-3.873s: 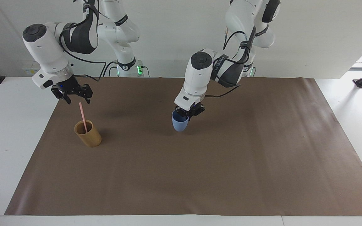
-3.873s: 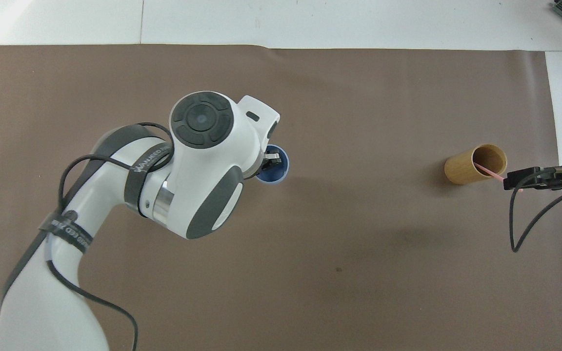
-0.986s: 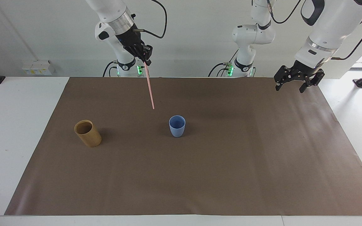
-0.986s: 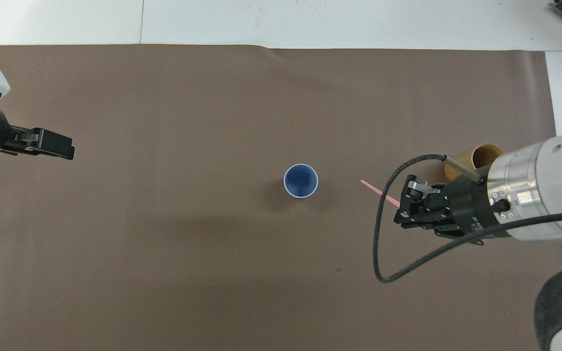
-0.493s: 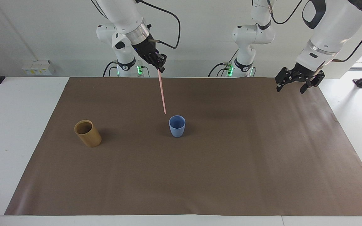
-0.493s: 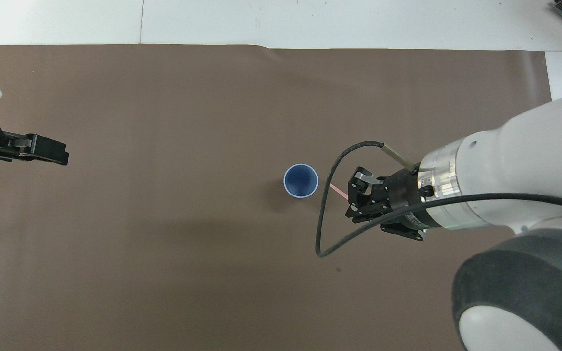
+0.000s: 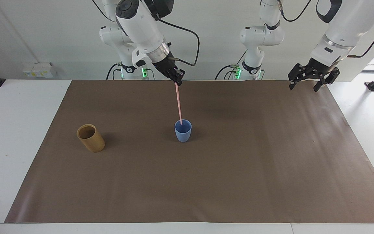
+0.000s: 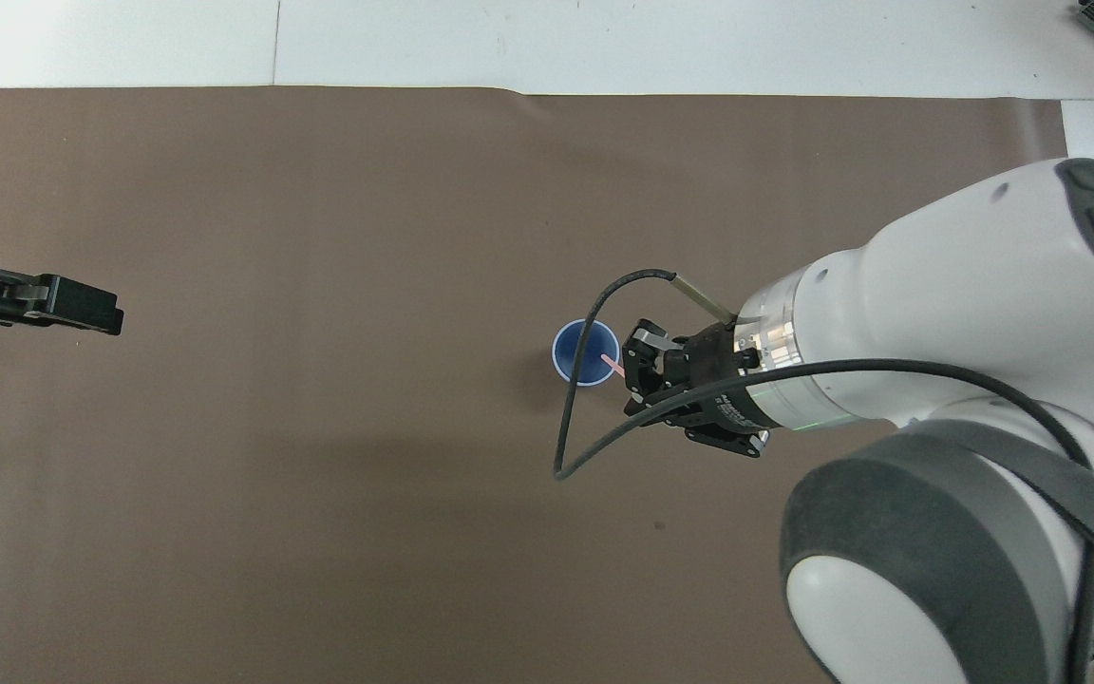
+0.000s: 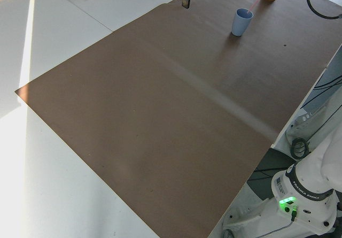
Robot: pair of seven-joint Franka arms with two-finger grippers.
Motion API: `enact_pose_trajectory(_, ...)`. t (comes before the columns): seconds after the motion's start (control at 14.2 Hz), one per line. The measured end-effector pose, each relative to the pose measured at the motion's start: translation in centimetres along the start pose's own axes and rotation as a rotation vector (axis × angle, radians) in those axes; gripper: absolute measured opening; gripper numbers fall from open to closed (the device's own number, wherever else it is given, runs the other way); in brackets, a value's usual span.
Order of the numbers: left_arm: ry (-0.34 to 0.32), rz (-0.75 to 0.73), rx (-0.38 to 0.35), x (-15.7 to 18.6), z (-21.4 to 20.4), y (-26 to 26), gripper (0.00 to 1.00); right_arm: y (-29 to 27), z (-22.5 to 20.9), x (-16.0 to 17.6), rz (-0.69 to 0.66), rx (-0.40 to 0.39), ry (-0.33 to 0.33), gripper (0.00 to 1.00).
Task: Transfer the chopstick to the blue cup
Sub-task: 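Carry the chopstick with the right gripper and lower it into the blue cup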
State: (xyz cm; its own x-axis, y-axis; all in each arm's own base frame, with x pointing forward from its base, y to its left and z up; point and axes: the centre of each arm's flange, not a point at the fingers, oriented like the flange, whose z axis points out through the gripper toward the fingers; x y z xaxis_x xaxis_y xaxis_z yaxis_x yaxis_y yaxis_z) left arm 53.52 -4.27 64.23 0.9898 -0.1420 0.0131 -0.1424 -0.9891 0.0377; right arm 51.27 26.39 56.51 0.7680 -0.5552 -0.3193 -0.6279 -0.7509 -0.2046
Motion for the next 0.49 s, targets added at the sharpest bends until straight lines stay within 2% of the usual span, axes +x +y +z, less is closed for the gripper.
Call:
enact_pose_trajectory(0.42,-0.035,0.010,-0.002,-1.6,-1.4,0.6,1.00,-1.0,6.2,3.7,0.033,0.015,0.026,0.09)
enact_pose_trajectory(0.49,-0.033,0.009,-0.002,-1.7,-1.5,0.5,1.00,-1.1,6.6,3.9,0.031,0.011,0.030,0.16)
